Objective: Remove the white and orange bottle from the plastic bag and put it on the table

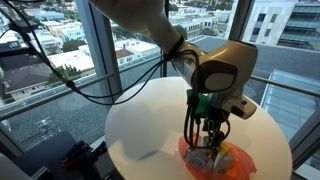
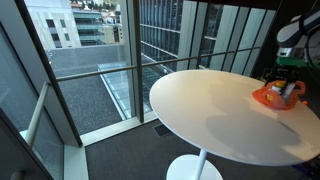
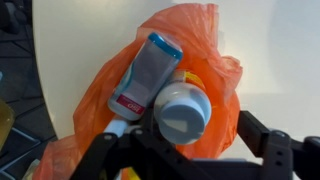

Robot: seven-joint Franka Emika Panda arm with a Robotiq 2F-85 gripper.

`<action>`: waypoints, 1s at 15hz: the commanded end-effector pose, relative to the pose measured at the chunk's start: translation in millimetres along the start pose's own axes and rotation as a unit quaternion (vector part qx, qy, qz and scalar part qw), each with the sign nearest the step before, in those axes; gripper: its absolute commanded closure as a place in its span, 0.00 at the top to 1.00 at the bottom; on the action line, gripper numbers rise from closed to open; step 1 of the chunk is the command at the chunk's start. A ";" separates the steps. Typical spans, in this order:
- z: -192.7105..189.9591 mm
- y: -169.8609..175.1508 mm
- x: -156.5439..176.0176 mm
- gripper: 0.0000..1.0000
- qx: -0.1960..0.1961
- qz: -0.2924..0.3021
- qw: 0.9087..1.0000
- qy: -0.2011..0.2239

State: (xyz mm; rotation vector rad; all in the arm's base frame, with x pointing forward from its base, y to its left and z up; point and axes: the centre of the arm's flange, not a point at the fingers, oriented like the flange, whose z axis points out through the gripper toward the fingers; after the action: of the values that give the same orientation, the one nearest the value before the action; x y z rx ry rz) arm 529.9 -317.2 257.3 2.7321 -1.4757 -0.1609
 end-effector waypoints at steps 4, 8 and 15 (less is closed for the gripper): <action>-4.1 -3.9 0.7 0.32 0.005 0.011 1.000 0.016; -38.4 -12.3 -20.1 0.19 0.023 -0.016 0.999 0.028; -122.3 -56.9 -62.0 0.19 0.052 -0.073 0.993 0.079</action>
State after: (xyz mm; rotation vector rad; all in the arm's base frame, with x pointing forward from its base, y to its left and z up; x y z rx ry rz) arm 560.0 -263.3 347.7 2.8381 -1.3322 0.0762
